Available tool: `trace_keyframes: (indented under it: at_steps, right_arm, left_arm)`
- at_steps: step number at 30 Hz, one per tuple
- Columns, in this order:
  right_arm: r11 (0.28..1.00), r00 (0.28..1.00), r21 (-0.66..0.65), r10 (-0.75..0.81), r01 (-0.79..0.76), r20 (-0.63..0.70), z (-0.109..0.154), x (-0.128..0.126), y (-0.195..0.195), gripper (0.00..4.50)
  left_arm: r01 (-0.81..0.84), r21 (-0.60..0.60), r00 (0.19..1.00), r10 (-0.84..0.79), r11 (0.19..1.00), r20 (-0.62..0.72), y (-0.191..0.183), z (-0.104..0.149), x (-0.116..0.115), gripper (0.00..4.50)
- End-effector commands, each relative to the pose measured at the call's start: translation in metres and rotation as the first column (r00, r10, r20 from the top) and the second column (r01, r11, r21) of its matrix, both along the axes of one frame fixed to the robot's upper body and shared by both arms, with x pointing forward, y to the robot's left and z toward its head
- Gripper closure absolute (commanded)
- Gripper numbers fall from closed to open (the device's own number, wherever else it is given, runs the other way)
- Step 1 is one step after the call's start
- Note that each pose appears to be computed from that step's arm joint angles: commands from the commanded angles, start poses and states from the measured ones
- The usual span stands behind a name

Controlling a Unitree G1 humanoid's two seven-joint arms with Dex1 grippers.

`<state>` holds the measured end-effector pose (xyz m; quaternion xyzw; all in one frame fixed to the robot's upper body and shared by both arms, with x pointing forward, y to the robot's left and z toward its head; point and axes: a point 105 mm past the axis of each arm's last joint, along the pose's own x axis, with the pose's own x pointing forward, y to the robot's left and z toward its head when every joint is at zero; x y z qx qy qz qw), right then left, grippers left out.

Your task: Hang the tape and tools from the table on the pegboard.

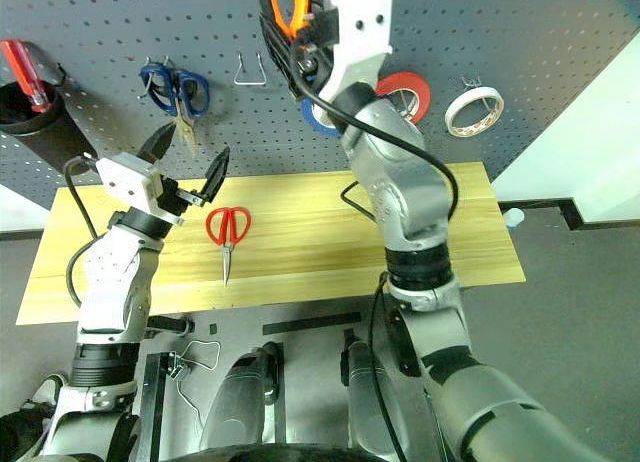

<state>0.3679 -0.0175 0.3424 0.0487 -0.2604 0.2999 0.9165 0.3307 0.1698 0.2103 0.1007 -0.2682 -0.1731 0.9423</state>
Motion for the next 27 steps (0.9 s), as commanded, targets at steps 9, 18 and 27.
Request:
trace_keyframes:
  at_steps: [9,18,27]
  right_arm:
    - [0.997,0.989,0.071,0.026,-0.036,0.143,0.032,-0.010,0.038,1.89]
    - [0.997,0.992,0.059,0.031,-0.039,0.120,0.027,0.008,0.051,1.89]
    - [0.998,0.992,0.025,0.047,-0.050,0.120,0.028,0.016,0.065,1.89]
  left_arm:
    - [0.095,-0.009,0.993,-0.094,0.995,0.065,-0.026,0.016,-0.014,0.00]
    - [0.109,-0.021,0.991,-0.107,0.994,0.075,-0.033,0.026,-0.028,0.00]
    - [0.094,-0.029,0.994,-0.093,0.995,0.056,-0.032,0.026,-0.041,0.00]
